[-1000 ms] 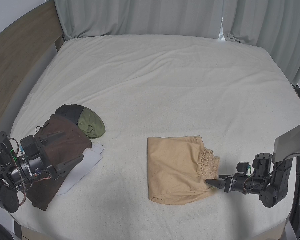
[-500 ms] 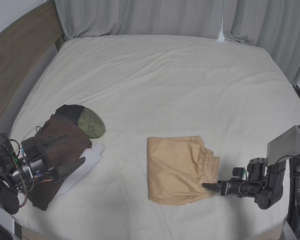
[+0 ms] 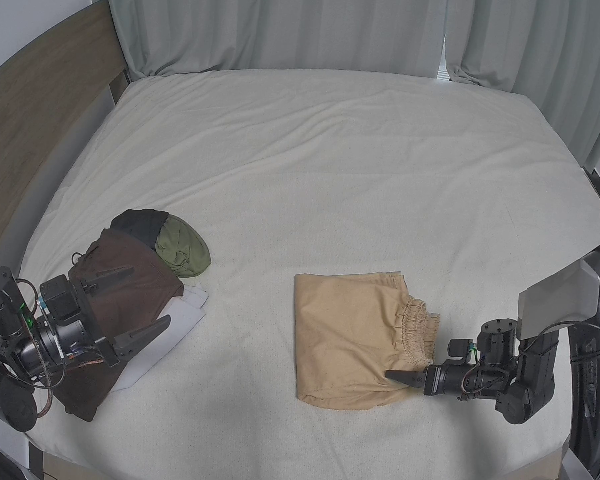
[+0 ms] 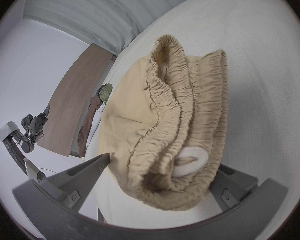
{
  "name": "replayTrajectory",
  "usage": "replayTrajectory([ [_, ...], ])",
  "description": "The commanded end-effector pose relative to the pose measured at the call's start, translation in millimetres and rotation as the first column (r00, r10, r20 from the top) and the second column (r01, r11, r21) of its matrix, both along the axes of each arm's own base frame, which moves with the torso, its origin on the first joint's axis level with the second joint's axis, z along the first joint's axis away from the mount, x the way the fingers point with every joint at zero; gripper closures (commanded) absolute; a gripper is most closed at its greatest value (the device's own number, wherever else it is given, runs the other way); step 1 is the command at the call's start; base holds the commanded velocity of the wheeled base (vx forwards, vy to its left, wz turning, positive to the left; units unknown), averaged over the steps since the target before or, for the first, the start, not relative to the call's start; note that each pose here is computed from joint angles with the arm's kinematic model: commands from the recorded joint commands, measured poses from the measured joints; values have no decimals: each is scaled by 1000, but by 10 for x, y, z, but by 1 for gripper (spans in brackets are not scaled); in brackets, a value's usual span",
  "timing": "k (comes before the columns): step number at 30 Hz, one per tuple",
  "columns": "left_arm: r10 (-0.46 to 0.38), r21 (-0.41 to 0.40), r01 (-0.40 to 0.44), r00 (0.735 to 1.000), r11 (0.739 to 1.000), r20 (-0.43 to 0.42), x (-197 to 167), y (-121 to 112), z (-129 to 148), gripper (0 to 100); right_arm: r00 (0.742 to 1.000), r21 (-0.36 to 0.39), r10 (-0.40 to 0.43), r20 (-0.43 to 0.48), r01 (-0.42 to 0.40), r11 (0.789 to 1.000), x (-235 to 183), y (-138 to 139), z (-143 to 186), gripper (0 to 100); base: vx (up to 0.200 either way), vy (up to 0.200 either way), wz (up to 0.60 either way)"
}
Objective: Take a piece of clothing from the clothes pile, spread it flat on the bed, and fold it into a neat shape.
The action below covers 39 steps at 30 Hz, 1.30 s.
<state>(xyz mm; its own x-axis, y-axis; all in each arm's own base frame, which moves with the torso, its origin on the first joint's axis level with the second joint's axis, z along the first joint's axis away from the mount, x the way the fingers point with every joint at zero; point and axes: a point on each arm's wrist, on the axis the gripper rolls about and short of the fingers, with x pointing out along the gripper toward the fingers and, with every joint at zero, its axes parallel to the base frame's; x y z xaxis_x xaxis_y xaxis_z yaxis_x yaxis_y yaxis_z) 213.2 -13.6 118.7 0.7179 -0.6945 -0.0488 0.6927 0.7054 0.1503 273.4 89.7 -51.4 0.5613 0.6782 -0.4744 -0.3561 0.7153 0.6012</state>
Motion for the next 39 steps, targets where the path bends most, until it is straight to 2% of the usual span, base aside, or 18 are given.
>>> replayTrajectory([
  [1, -7, 0, 7, 1000, 1000, 3, -7, -19, 5, 0, 1000, 1, 3, 2, -3, 1000, 4, 10, -3, 0, 0, 0, 0],
  [3, -12, 0, 12, 1000, 1000, 3, -8, -31, 5, 0, 1000, 0, 3, 0, -3, 1000, 3, 9, -8, 0, 0, 0, 0],
  [4, -12, 0, 12, 1000, 1000, 1, -11, -31, 3, 0, 1000, 0, 3, 0, -3, 1000, 3, 9, -8, 100, 0, 0, 0],
  [22, -13, 0, 13, 1000, 1000, -10, -25, -32, -14, 0, 1000, 2, 18, 8, -18, 1000, -7, 52, 11, 100, 0, 0, 0],
  [31, -7, 2, 7, 1000, 1000, -26, -53, -22, -46, 0, 993, 29, 59, 98, -62, 998, -58, 166, 329, 100, 0, 0, 0],
  [39, -24, 2, 24, 999, 1000, -27, -75, -42, -48, 0, 976, 63, 64, 206, -78, 995, -22, 208, 624, 100, 0, 0, 0],
])
